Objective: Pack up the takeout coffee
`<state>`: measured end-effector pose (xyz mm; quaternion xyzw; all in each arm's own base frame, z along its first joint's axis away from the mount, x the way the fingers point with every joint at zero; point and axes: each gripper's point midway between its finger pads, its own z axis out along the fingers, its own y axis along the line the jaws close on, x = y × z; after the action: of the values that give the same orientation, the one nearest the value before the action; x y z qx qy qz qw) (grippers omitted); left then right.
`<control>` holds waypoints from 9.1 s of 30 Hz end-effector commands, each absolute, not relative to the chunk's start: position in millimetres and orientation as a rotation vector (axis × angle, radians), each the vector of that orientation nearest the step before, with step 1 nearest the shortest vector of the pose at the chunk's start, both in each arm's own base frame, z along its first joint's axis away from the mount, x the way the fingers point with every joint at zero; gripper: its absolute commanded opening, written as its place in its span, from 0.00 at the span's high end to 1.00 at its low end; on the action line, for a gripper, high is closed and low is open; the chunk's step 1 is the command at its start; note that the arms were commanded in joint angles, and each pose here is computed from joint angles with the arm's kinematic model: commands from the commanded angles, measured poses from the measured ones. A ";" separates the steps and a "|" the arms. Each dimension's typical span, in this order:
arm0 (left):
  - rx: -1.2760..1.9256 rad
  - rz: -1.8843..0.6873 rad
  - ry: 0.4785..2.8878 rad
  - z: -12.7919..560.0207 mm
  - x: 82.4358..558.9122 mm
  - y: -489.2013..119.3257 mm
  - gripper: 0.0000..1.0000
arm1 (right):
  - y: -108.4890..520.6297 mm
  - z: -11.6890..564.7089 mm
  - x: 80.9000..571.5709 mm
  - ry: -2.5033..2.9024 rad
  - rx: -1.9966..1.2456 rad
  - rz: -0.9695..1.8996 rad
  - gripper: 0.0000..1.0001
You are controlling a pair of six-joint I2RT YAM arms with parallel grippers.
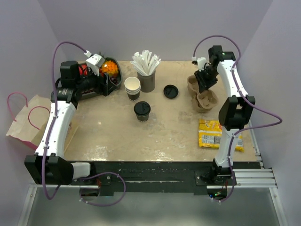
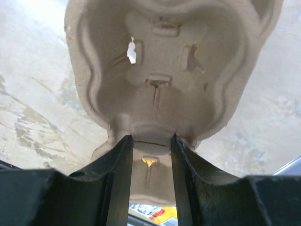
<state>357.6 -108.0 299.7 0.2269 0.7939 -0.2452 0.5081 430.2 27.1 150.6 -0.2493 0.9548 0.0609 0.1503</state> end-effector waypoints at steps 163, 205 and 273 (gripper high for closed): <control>0.583 -0.360 2.436 274.6 354.5 -39.8 1.00 | 141.5 181.8 444.8 2.515 -0.818 0.192 1.00; 0.724 -0.010 2.330 303.6 311.7 26.7 0.22 | 171.6 186.2 437.7 2.476 -0.886 0.286 1.00; 0.959 -0.753 1.298 541.1 274.6 -179.2 1.00 | 26.5 314.0 440.5 2.283 -0.374 0.117 1.00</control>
<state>264.9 -147.7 526.2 0.4076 0.6167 -0.2679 0.6179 456.7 39.8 263.4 -0.1612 0.9231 0.0690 0.3421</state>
